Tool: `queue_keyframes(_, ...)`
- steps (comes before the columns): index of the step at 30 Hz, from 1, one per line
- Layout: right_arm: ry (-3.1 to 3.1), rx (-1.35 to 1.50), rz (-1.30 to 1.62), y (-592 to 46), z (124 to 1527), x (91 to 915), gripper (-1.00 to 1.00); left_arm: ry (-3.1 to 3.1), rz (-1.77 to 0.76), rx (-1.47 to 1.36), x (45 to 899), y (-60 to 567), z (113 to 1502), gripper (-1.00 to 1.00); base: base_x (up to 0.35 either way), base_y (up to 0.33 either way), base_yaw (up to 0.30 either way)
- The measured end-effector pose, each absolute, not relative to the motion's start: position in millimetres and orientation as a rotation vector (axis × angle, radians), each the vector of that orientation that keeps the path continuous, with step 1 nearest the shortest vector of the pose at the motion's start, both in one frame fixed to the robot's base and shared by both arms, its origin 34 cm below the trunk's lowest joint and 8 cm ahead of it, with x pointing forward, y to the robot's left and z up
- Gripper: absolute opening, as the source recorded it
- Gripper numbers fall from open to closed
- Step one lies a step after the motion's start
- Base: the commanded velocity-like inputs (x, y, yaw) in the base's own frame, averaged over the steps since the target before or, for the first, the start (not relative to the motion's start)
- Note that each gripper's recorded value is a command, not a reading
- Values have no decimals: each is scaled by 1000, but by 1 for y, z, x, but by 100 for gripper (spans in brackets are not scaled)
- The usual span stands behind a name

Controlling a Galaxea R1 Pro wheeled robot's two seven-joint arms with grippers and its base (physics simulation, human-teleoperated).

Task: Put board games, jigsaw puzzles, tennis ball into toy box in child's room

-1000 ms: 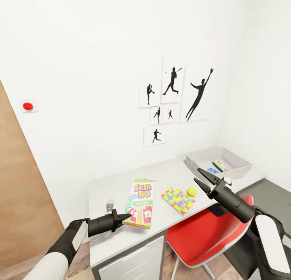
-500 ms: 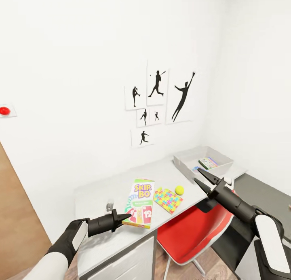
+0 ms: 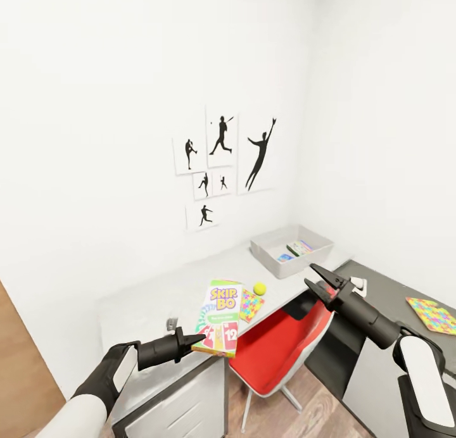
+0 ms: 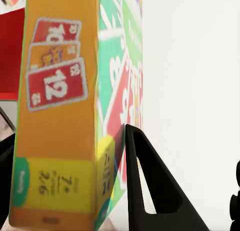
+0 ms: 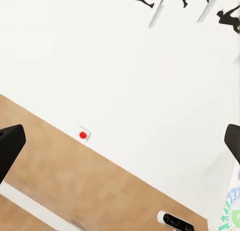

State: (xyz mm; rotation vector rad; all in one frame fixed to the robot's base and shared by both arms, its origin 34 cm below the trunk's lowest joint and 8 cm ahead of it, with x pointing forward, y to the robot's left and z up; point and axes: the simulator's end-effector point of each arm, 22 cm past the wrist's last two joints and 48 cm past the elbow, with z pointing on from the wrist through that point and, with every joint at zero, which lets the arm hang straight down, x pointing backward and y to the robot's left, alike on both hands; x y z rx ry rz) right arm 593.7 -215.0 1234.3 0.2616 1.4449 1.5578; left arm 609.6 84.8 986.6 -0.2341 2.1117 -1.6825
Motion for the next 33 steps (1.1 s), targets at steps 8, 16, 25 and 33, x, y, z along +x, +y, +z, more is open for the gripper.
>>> queue_keyframes(8,1429,260,1556,-218,1240,591,100,2104,-1681,-225,609,85,992,-100,-36,0,-203)
queue_keyframes(16,1424,298,1528,-233,1236,595,100,2105,-1685,-234,610,85,990,-100,-2,0,35)
queue_keyframes(25,1433,317,1523,-236,1229,599,100,2115,-1688,-247,610,85,983,-100,0,0,57)
queue_keyframes(33,1445,330,1515,-238,1222,603,100,2118,-1688,-252,611,86,979,-100,0,0,5)
